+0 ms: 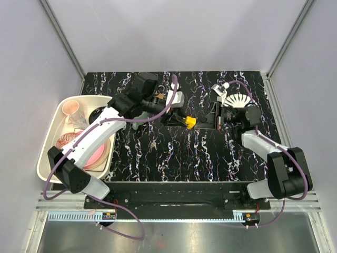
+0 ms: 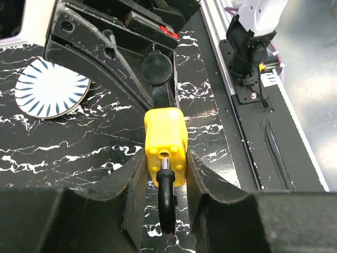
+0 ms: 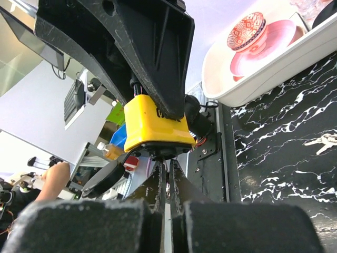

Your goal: Unlock with the key

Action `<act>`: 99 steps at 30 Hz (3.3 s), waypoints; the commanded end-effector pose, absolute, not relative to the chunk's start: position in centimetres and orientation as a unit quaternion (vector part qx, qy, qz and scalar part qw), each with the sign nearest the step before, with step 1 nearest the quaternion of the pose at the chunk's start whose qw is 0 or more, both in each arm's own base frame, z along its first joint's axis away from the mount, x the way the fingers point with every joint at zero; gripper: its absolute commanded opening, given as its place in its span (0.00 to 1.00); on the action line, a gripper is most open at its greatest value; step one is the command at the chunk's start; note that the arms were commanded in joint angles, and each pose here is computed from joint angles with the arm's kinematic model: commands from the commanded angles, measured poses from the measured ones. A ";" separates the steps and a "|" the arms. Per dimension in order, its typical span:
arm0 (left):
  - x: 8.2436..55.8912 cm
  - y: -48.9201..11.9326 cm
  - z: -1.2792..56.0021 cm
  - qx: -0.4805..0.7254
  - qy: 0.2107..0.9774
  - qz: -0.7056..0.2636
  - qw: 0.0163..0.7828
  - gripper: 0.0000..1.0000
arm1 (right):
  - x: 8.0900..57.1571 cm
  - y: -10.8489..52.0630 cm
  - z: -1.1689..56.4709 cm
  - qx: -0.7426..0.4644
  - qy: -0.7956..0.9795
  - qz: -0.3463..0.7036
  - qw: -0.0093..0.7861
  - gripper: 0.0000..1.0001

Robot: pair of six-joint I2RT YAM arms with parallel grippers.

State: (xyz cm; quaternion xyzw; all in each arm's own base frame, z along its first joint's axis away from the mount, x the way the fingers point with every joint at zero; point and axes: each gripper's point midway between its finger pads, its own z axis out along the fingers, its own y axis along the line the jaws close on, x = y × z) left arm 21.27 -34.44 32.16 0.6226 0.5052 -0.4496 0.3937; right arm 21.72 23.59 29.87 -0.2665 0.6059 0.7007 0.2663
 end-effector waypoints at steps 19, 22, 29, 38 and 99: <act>26.3 -33.8 31.2 0.412 0.651 -0.543 0.334 0.00 | 20.9 19.4 28.6 -0.497 0.535 0.567 0.381 0.62; 27.7 -34.0 30.1 0.381 0.683 -0.538 0.314 0.00 | 21.6 18.9 29.2 -0.495 0.537 0.557 0.394 0.62; 29.4 -34.2 28.5 0.330 0.720 -0.529 0.307 0.00 | 25.3 18.3 34.5 -0.355 0.561 0.597 0.450 0.68; 29.5 -34.1 28.9 0.311 0.721 -0.531 0.317 0.00 | 29.4 19.4 35.1 -0.302 0.636 0.421 0.571 0.72; 27.0 -36.1 28.7 0.335 0.704 -0.567 0.265 0.06 | 30.0 25.7 25.0 -0.588 0.573 0.137 0.554 0.00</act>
